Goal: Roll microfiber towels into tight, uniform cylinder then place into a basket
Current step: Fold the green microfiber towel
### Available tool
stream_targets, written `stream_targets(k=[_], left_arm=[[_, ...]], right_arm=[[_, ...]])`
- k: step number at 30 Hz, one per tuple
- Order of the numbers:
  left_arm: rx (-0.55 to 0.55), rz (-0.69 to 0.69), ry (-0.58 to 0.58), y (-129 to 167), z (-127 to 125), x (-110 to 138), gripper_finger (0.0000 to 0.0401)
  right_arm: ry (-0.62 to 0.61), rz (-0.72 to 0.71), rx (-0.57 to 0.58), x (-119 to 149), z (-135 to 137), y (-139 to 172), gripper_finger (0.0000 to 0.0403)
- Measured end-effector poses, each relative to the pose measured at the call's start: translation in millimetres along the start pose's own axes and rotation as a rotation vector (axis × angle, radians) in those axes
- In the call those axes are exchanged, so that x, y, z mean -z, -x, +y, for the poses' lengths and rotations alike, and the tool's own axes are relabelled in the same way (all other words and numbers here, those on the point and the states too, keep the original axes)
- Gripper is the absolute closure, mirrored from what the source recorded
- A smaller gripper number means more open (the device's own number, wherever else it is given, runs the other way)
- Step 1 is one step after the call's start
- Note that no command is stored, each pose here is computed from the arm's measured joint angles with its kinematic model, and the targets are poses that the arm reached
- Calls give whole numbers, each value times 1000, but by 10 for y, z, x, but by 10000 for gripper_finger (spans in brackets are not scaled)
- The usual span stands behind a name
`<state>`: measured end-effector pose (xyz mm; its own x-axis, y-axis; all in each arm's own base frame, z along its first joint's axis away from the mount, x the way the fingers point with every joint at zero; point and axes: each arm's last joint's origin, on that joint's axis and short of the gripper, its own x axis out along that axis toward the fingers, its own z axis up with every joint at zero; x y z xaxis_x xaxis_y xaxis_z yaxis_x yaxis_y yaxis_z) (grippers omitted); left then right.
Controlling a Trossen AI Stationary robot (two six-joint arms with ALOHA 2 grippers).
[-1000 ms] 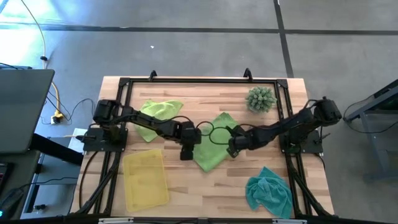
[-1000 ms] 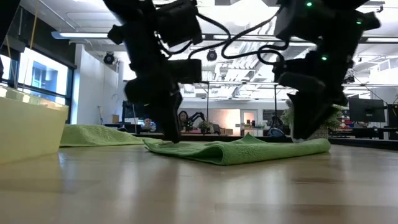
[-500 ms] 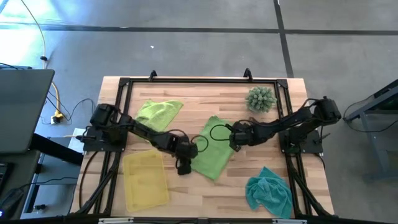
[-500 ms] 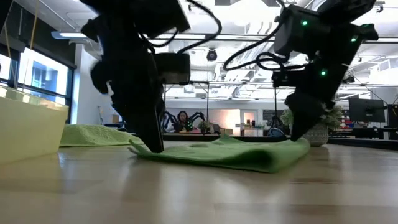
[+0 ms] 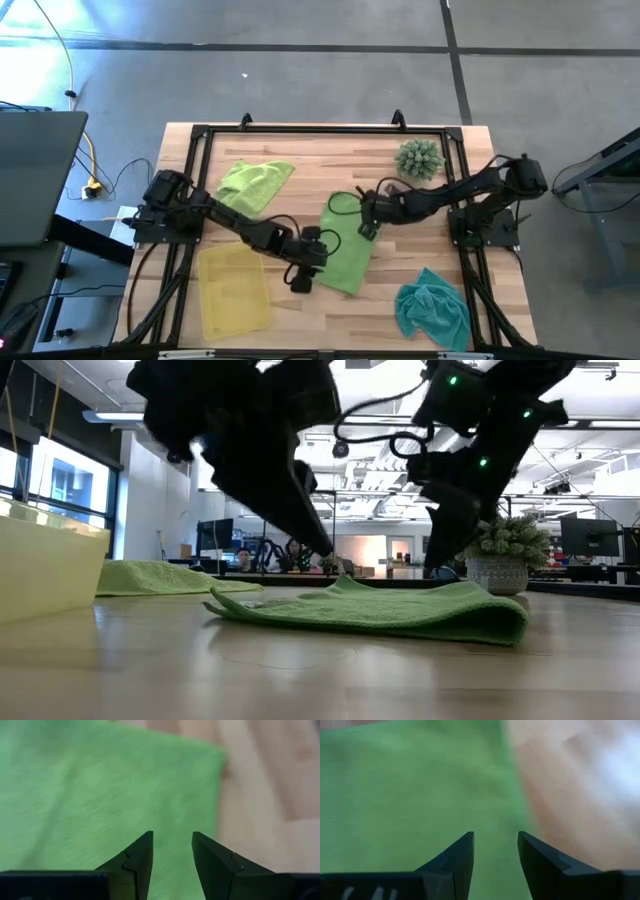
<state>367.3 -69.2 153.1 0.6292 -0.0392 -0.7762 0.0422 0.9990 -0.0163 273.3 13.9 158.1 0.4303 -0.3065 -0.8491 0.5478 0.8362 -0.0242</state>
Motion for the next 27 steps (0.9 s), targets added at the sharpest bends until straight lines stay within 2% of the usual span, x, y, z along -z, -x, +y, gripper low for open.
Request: stream_targets(k=[3, 7, 11, 15, 27], left_arm=[[-57, 69, -19, -2, 100, 60, 275], [-76, 118, -59, -13, 213, 125, 275], [-82, 132, -55, -32, 257, 191, 275], [-78, 143, -44, -44, 223, 254, 275], [-44, 102, 59, -84, 11, 456, 275]], right_arm=[[-31, 16, -57, 139, 174, 68, 258], [-88, 7, -110, 338, 393, 173, 258], [-84, -58, -83, 468, 510, 252, 258], [-43, -117, -21, 517, 543, 238, 258], [27, 7, 91, 554, 429, -61, 258]])
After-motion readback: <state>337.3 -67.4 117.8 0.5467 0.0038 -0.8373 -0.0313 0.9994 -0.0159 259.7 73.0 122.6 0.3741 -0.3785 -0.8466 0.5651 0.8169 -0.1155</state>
